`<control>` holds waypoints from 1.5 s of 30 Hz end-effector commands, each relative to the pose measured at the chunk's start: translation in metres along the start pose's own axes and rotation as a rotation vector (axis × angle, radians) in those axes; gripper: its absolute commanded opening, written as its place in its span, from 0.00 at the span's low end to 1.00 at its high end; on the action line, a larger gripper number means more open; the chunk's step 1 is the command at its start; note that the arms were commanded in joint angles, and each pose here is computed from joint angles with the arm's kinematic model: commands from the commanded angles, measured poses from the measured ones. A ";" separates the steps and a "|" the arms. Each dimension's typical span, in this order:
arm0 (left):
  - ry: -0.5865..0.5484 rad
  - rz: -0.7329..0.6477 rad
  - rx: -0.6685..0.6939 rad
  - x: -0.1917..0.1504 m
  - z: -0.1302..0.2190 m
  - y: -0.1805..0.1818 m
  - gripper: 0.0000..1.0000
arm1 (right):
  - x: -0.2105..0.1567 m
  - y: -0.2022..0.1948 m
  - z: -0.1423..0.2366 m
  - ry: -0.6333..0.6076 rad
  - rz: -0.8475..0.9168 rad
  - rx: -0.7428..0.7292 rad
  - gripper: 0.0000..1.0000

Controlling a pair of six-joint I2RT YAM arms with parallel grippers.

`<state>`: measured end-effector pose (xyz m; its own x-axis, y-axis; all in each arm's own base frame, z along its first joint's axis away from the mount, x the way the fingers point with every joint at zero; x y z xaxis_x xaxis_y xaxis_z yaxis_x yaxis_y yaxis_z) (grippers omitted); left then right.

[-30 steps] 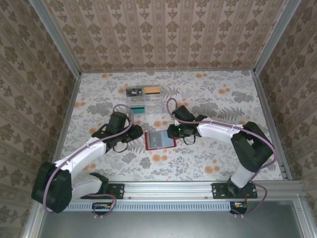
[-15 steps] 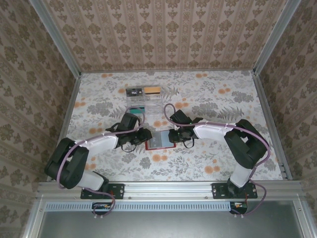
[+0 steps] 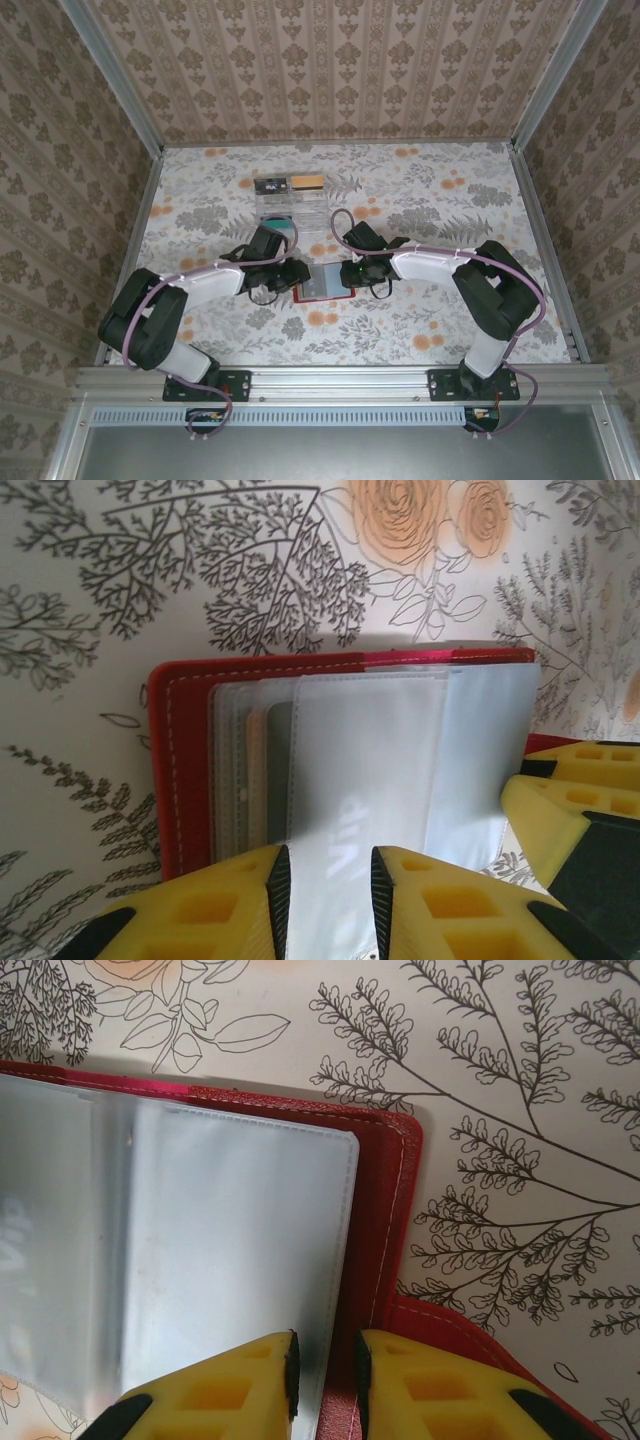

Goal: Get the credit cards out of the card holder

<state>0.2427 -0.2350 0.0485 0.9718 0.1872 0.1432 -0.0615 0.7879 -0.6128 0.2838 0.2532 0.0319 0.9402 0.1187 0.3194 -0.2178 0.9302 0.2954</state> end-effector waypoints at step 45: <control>0.059 -0.090 0.001 -0.007 -0.006 -0.016 0.37 | -0.017 -0.008 -0.011 0.052 -0.006 -0.035 0.26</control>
<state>0.2376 -0.2519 0.0497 0.9850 0.0969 0.1431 0.0107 0.7921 -0.6103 0.2837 0.2537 0.0304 0.9406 0.1198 0.3177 -0.2181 0.9304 0.2948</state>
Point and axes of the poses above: each hand's point on the last joint's axis, 136 mm out from that joint toward the fingers, its own z axis back along the fingers, its own y axis along the line the jaws close on, x = y × z, the point moved 1 cm from there along z, back along the fingers
